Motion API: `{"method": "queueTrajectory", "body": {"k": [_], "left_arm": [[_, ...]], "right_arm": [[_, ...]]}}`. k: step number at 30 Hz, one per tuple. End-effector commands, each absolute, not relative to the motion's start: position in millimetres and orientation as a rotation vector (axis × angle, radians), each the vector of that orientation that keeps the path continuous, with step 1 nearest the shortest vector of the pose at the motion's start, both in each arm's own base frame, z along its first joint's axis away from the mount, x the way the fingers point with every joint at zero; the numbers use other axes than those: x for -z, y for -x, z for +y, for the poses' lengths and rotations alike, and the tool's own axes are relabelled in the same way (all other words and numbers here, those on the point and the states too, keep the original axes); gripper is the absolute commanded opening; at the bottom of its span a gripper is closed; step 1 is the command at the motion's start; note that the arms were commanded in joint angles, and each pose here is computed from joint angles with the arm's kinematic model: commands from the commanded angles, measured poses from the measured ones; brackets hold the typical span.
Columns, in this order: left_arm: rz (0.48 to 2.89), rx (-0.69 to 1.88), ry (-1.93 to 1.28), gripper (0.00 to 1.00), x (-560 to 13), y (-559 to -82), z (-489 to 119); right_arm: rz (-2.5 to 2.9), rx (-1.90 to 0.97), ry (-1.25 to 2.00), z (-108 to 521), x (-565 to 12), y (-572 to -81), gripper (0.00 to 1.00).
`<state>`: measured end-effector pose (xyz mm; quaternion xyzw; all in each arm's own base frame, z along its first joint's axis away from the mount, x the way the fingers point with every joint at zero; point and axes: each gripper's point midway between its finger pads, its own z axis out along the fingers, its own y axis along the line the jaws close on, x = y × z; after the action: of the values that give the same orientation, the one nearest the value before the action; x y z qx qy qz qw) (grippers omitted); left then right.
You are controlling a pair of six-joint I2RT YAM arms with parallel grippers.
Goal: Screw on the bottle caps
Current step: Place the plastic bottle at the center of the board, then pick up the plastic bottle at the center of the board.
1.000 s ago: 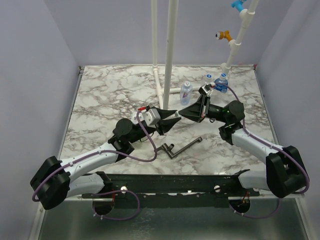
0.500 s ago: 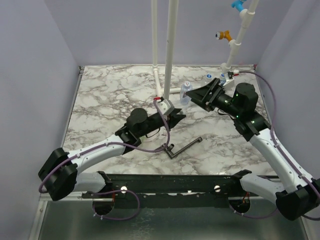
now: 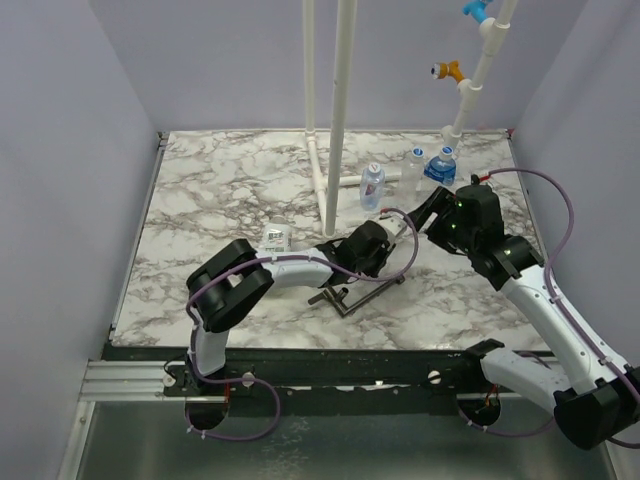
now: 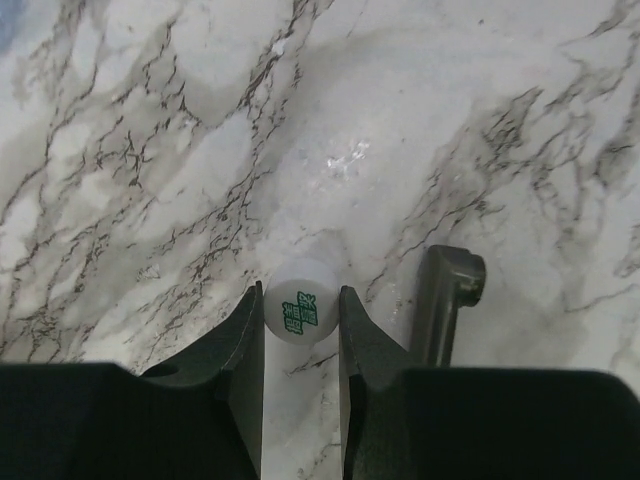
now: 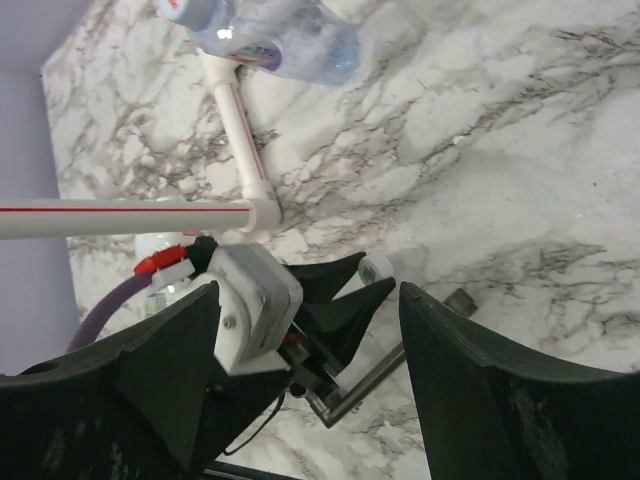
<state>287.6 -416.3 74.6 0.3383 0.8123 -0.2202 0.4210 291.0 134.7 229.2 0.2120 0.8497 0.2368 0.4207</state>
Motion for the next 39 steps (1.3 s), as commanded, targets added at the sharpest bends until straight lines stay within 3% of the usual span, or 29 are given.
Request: {"method": "queueTrajectory", "body": {"k": [1,6,10,13,15,16,24,33,39], "left_arm": [[2.149,0.440,-0.733,0.21,-48.5,-299.4,-406.8],[2.189,0.406,-0.721,0.33,-31.4,-300.1,-402.9],[2.192,0.399,-0.724,0.52,-31.0,-300.0,-401.8],[2.180,0.411,-0.735,0.69,-37.7,-298.0,-401.4],[2.156,0.444,-0.750,0.95,-49.5,-294.8,-402.8],[2.132,0.467,-0.765,0.99,-59.9,-292.6,-404.2],[2.082,0.616,-0.778,0.99,-136.6,-243.1,-380.7],[2.322,0.273,-0.343,0.99,-165.9,-220.7,-256.4],[2.386,0.149,0.081,0.99,-162.4,-241.9,-171.9]], "right_arm": [[2.161,-0.490,-0.544,120.5,-211.2,-285.1,0.76],[2.180,-0.491,-0.543,121.0,-203.0,-281.5,0.75],[2.189,-0.483,-0.544,119.8,-198.3,-279.7,0.76],[2.195,-0.472,-0.544,118.8,-196.1,-279.3,0.77],[2.195,-0.462,-0.551,117.2,-195.5,-279.5,0.78],[2.191,-0.460,-0.556,116.4,-196.1,-279.5,0.78],[2.170,-0.411,-0.582,109.2,-199.0,-284.6,0.82],[2.281,-0.322,-0.632,109.0,-153.9,-287.4,0.84],[2.344,-0.342,-0.588,119.3,-135.7,-289.7,0.84]]}}
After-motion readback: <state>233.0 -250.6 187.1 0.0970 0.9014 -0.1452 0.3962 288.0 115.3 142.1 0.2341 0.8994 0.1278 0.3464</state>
